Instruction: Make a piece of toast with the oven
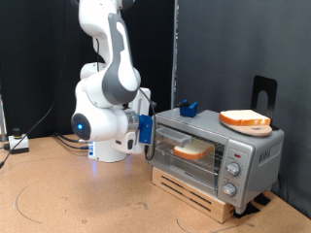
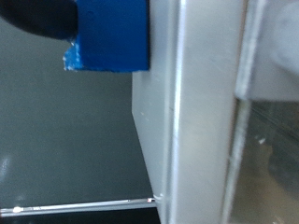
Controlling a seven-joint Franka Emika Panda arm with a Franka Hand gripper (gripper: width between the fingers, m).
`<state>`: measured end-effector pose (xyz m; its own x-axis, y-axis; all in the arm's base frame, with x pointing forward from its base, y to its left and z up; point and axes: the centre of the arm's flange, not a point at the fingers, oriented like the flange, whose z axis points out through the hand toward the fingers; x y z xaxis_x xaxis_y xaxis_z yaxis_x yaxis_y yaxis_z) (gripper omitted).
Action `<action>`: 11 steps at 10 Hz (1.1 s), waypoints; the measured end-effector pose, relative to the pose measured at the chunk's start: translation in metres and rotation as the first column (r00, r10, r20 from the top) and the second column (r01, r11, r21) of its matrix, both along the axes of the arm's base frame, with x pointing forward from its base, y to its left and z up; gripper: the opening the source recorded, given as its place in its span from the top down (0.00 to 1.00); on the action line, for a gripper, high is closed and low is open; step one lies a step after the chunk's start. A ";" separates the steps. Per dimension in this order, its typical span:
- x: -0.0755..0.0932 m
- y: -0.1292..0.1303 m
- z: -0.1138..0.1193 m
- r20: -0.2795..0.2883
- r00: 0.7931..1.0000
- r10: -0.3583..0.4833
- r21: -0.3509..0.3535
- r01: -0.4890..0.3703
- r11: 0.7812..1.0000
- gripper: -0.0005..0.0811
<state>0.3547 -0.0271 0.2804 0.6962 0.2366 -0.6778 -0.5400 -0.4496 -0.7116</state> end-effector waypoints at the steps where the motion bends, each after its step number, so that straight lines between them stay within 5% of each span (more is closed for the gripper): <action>1: -0.004 0.012 0.004 0.003 1.000 0.000 0.001 0.000 1.000 0.00; 5: -0.003 0.016 0.019 0.047 0.997 -0.068 -0.059 0.070 0.996 0.00; 9: 0.003 -0.042 0.020 0.012 0.982 -0.187 -0.221 0.185 0.958 0.00; 11: 0.005 -0.049 0.018 -0.001 0.982 -0.190 -0.227 0.184 0.956 0.00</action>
